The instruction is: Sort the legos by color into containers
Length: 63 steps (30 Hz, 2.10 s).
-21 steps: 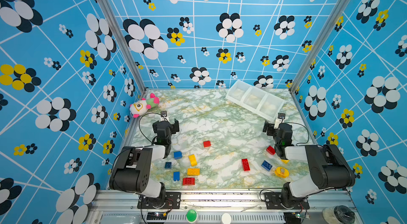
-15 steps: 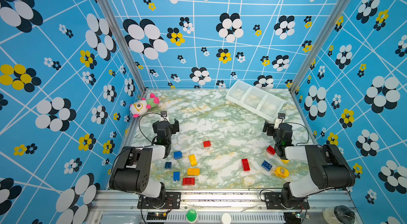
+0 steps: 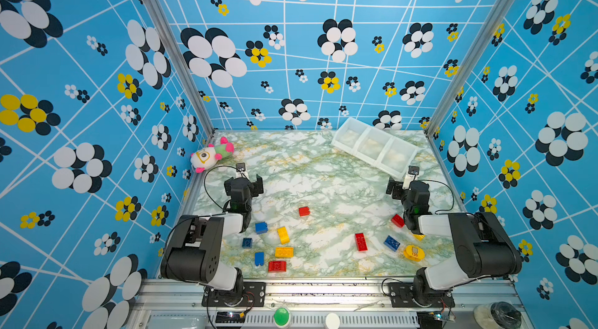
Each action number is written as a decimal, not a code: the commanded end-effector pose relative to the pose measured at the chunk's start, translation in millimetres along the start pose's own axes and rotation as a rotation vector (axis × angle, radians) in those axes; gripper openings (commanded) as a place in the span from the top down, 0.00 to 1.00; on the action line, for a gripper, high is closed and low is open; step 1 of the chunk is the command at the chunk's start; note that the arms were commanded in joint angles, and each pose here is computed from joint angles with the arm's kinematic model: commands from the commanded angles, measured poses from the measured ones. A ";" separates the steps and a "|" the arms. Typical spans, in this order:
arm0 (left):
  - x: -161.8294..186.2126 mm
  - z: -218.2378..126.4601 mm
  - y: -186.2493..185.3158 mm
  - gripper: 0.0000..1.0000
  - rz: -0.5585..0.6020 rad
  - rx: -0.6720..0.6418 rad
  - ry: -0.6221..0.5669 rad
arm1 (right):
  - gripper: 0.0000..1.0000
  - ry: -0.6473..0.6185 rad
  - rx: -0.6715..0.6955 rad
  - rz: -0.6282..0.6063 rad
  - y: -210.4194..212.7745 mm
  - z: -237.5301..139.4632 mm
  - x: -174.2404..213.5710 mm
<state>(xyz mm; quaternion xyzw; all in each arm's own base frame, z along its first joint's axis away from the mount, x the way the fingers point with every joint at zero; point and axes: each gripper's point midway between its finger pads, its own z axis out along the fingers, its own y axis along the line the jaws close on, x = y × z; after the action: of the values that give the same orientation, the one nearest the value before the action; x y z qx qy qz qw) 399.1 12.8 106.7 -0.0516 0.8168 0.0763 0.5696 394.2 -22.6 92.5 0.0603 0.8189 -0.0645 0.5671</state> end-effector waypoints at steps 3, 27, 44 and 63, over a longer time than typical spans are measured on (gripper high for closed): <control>1.5 0.6 1.1 0.01 -0.005 0.005 -0.004 | 0.01 -0.015 0.015 0.011 -3.7 0.0 -2.3; -42.4 -2.8 -8.6 0.01 -0.121 0.033 0.187 | 0.01 0.514 0.092 0.189 23.4 50.8 -64.4; -35.0 2.3 -24.9 0.01 -0.154 0.078 0.242 | 0.15 0.709 0.090 0.182 70.1 136.0 -50.8; -31.0 -0.7 -28.9 0.01 -0.164 0.093 0.262 | 0.71 0.785 0.050 0.074 111.3 118.3 -15.8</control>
<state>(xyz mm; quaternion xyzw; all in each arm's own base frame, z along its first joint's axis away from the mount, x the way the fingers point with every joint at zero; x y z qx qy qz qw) 410.4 -10.3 130.8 -0.0998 0.8793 -0.0035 0.4657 545.6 46.5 69.1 0.1576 0.9584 -0.0359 0.2352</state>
